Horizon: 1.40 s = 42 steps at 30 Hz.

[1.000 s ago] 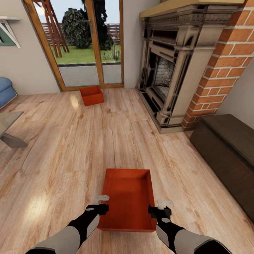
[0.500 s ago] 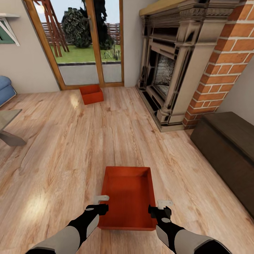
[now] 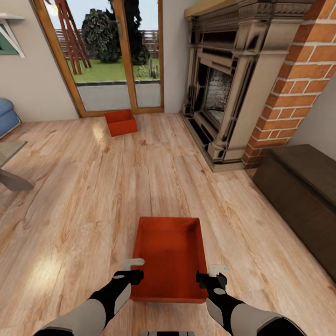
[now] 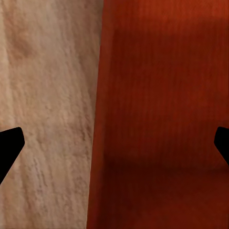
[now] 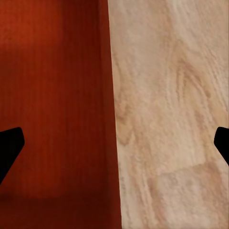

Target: Move the two storage containers from the living room to the garage. In the garage, place one container on the floor and stack the other container on top of it (either order is fine).

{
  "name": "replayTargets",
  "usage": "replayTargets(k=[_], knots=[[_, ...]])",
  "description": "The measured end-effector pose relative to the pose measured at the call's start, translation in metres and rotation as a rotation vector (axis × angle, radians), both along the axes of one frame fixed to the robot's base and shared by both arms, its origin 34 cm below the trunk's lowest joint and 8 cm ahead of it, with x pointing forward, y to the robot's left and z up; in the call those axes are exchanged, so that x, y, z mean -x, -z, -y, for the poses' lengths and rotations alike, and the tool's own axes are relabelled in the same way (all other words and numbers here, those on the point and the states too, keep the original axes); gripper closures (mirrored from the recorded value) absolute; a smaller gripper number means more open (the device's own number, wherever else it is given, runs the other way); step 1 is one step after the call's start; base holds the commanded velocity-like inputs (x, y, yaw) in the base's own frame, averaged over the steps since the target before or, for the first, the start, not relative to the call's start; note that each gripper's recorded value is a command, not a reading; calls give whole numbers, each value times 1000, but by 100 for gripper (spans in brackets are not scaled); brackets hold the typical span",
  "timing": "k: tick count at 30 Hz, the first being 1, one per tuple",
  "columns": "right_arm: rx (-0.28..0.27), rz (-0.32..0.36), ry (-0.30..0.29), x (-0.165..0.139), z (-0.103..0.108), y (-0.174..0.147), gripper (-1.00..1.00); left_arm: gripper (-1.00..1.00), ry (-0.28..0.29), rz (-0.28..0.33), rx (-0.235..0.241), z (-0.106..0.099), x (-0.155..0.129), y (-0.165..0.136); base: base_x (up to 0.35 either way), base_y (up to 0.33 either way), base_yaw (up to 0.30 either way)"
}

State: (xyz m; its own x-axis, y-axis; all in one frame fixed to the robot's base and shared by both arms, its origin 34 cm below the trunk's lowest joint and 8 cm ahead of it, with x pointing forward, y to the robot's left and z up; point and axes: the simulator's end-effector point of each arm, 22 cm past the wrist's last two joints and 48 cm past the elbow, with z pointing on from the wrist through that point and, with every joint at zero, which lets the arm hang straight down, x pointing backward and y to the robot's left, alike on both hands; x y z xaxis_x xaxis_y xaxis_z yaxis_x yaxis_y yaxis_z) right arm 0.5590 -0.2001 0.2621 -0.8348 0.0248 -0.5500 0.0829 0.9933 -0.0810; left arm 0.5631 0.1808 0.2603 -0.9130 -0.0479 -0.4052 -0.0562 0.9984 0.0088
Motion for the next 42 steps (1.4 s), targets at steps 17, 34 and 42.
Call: replayTargets(k=[17,34,42], knots=[[-1,0,0,7,0,31,-100,-100,0,7,0,0,5,29,0,0,0],[-1,2,1,7,0,31,-100,-100,5,9,-10,-5,4,30,0,0,0],[-1,5,0,6,0,30,-100,-100,0,4,-42,-15,6,31,0,0,0]])
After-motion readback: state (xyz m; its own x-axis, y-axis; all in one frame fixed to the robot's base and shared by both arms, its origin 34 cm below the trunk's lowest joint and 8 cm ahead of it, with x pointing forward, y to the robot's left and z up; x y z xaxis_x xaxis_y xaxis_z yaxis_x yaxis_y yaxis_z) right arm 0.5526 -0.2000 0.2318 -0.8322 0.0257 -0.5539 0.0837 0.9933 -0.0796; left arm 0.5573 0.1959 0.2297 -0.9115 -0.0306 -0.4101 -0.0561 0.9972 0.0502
